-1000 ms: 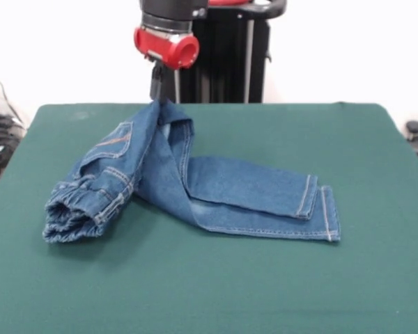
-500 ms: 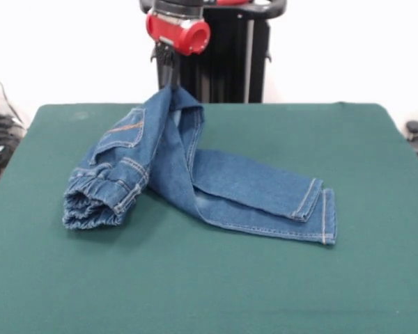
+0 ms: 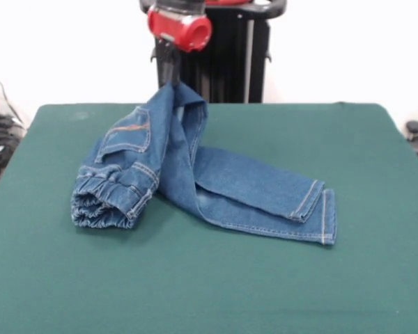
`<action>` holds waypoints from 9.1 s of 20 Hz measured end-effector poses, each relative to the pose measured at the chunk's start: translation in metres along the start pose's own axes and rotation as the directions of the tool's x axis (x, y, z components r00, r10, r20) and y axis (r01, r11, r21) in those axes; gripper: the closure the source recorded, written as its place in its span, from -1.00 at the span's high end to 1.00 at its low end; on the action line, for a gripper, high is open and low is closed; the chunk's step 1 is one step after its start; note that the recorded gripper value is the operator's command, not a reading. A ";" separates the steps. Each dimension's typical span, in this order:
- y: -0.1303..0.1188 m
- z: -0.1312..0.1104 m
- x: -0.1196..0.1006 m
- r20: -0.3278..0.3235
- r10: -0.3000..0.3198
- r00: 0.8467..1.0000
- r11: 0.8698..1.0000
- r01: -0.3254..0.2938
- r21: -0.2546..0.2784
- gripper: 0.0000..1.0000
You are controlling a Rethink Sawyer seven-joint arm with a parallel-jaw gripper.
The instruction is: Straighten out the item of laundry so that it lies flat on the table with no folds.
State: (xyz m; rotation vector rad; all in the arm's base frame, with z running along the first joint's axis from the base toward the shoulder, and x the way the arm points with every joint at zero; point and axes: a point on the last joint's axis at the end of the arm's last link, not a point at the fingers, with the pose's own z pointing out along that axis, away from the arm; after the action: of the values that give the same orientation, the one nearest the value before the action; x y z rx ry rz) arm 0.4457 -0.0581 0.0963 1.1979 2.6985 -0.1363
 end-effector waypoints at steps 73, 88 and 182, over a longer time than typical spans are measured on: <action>0.038 0.072 -0.184 0.120 -0.127 0.985 0.987 0.137 -0.083 1.00; 0.085 0.098 -0.134 0.081 -0.211 0.974 0.971 0.219 -0.098 1.00; 0.214 -0.164 -0.167 -0.091 -0.201 0.975 0.948 0.217 0.231 -1.00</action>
State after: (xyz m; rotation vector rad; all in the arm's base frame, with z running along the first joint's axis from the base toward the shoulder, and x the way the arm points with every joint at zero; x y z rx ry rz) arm 0.6928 -0.0093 0.2892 0.9830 2.9289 -0.4733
